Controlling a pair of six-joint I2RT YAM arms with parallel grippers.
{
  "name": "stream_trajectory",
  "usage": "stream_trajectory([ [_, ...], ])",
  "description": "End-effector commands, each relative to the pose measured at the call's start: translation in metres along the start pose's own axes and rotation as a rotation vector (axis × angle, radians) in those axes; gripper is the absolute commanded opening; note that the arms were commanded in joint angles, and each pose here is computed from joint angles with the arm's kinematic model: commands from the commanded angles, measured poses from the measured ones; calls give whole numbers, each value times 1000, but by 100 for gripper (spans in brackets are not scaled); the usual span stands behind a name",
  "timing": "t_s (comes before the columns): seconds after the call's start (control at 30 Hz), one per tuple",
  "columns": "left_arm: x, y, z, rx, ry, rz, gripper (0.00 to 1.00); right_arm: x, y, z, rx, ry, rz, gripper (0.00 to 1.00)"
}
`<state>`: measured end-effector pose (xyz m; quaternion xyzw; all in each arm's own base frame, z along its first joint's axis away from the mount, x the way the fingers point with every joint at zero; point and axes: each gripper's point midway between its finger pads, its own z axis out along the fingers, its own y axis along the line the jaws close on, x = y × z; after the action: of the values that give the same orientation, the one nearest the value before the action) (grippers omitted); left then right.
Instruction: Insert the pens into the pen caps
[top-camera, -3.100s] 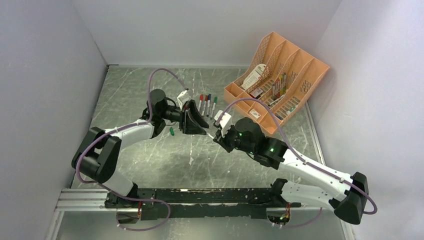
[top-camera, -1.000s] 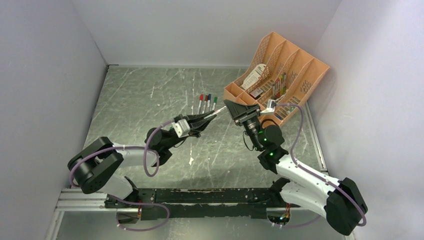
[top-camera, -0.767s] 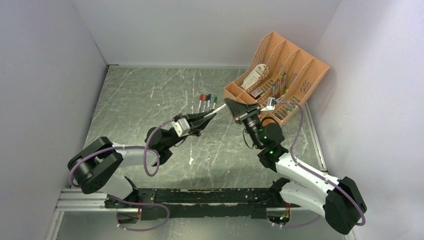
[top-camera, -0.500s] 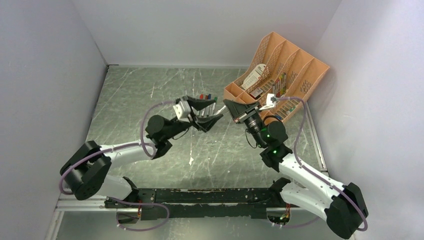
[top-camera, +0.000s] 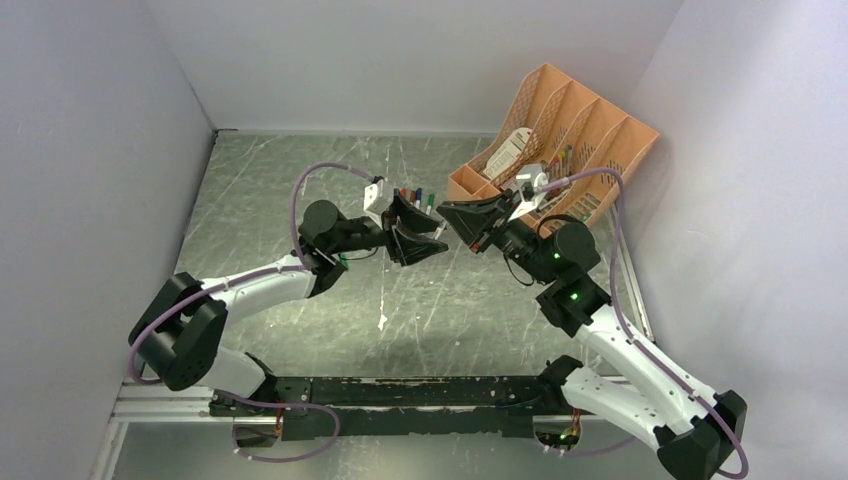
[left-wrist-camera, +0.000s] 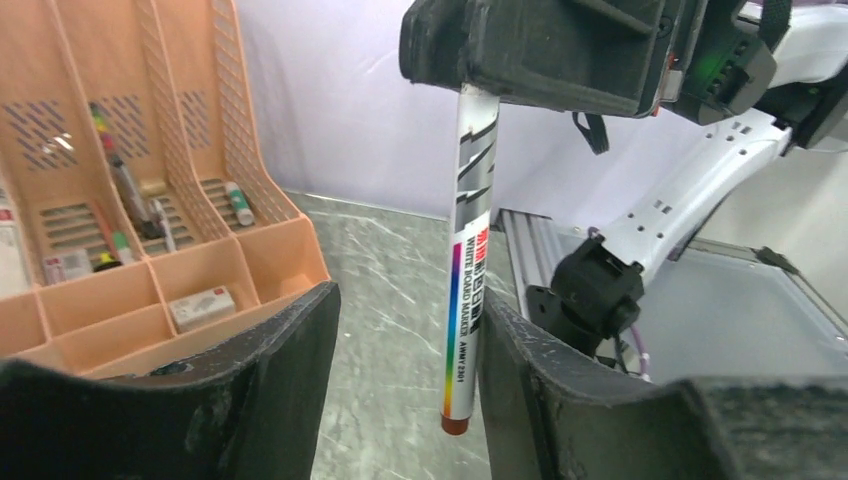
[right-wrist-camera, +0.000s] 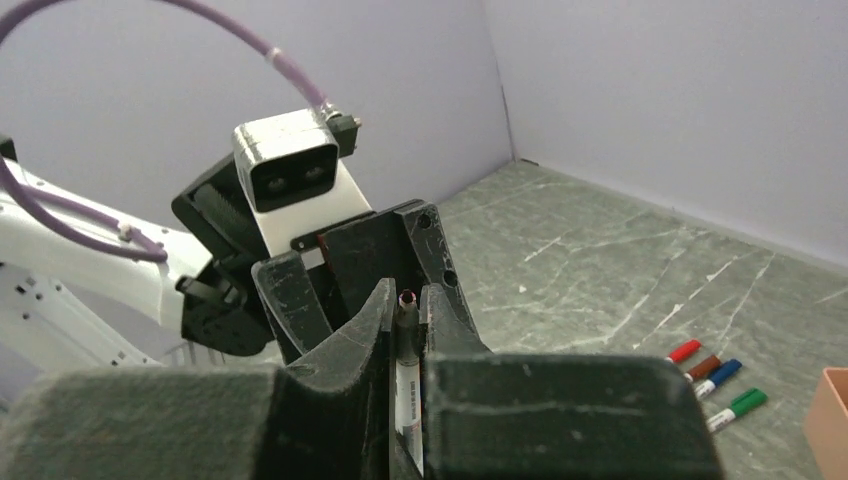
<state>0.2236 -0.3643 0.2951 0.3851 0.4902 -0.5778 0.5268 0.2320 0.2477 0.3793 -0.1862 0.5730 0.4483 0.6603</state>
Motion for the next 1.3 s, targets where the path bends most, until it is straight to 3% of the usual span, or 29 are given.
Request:
stream_trajectory([
  [0.0,0,-18,-1,97,7,-41,56,4,5,1,-46,31,-61,0],
  [0.07,-1,-18,-1,94,0,-40,46,5,6,3,-56,28,-50,0],
  [0.27,-10,-26,0,136,-42,-56,41,13,5,8,-69,20,-9,0],
  [0.3,-9,-27,0,142,-41,-64,34,14,5,9,-70,19,-3,0],
  [0.37,-6,-28,1,153,-30,-79,12,12,6,10,-74,13,1,0],
  [0.4,-5,-27,1,155,-22,-87,8,11,6,10,-73,10,2,0],
  [0.5,-3,-28,-1,153,-12,-62,7,9,3,11,-56,6,-1,0],
  [0.53,-3,-22,-3,120,-19,-41,7,8,0,10,-35,-3,-1,10],
  [0.6,-5,8,-11,-50,-48,-18,7,8,-10,5,24,-21,-2,43],
  [0.63,-7,31,-19,-174,-65,-25,7,11,-18,3,62,-18,-3,54],
  [0.7,-7,87,-51,-455,-89,-95,7,30,-35,0,139,31,-5,60],
  [0.8,-10,144,-116,-815,-177,-181,7,87,-57,-1,202,212,21,58],
  [0.93,-7,173,-210,-1192,-340,-313,7,166,-61,8,259,417,28,32],
  [1.03,10,181,-251,-1324,-328,-408,7,222,-51,27,261,582,-15,23],
  [1.13,23,179,-279,-1392,-336,-480,7,272,-43,51,242,720,-24,21],
  [1.27,29,167,-303,-1470,-379,-485,7,323,-39,84,230,858,-61,33],
])
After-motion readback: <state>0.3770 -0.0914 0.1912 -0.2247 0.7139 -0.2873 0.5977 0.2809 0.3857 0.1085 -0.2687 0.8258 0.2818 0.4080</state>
